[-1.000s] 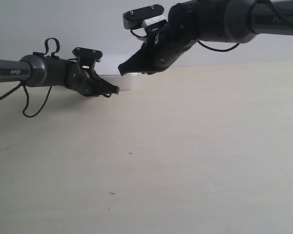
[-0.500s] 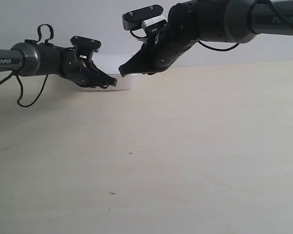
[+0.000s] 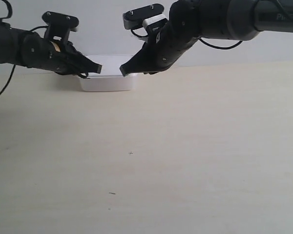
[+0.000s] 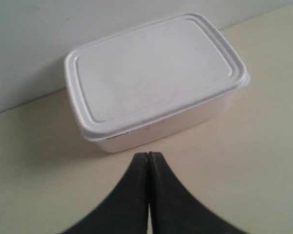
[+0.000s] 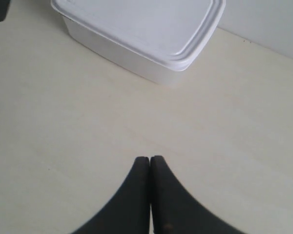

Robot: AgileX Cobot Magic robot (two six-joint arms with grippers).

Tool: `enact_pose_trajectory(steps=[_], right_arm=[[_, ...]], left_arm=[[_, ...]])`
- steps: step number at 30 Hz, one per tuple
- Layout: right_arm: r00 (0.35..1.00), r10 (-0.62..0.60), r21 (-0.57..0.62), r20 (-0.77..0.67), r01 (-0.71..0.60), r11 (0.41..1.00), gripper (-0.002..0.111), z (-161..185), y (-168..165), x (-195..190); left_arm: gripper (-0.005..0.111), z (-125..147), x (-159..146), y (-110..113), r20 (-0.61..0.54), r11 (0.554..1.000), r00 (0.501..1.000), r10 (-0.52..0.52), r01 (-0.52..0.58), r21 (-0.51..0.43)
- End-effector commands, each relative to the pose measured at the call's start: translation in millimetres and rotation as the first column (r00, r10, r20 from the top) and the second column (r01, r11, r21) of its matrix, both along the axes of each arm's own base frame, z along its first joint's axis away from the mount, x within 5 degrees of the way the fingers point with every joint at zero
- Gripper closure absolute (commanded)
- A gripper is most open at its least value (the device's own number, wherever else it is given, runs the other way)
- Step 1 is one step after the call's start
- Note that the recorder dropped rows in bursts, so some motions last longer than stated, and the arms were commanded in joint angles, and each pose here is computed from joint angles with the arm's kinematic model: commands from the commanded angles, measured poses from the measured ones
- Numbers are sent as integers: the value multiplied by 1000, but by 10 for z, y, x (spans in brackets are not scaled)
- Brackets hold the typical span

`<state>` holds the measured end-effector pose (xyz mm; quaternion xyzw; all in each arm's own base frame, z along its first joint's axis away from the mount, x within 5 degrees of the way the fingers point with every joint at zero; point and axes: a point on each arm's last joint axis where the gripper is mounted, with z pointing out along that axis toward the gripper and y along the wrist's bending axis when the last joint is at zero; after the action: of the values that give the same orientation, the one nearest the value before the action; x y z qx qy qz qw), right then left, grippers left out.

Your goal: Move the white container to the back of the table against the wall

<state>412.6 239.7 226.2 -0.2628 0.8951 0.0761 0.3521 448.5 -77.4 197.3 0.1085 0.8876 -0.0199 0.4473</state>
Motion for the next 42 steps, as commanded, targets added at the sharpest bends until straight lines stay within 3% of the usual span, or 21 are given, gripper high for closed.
enact_pose_trajectory(steps=[1,6,13,21,28,34,38,42], right_arm=[[1000,4,-14,3,-4,1000,108,126,-45,-45],[1000,8,-6,-26,-8,1000,108,261,-73,-126],[998,46,110,-42,-41,993,108,572,-173,-498],[997,15,255,82,-35,966,108,1066,-527,-1150],[975,2,331,224,-78,940,108,1568,-898,-1788],[961,-5,400,275,-109,910,108,1688,-1168,-2312],[954,5,387,301,-127,913,108,1560,-1336,-2593],[945,4,389,328,-139,911,108,1387,-1479,-2833]], left_arm=[[107,80,-258,61,-6,1000,1000,15,-15,-15],[107,294,-628,120,69,998,997,28,-24,-54],[107,733,-1271,228,166,996,985,40,-25,-89],[107,1361,-2042,362,328,989,942,67,-19,-148],[107,1684,-2792,495,432,986,898,80,-7,-168],[107,1756,-3380,597,510,981,855,95,7,-193],[107,1723,-3732,652,534,976,839,105,16,-218],[107,1681,-4036,685,599,961,792,121,57,-271]])
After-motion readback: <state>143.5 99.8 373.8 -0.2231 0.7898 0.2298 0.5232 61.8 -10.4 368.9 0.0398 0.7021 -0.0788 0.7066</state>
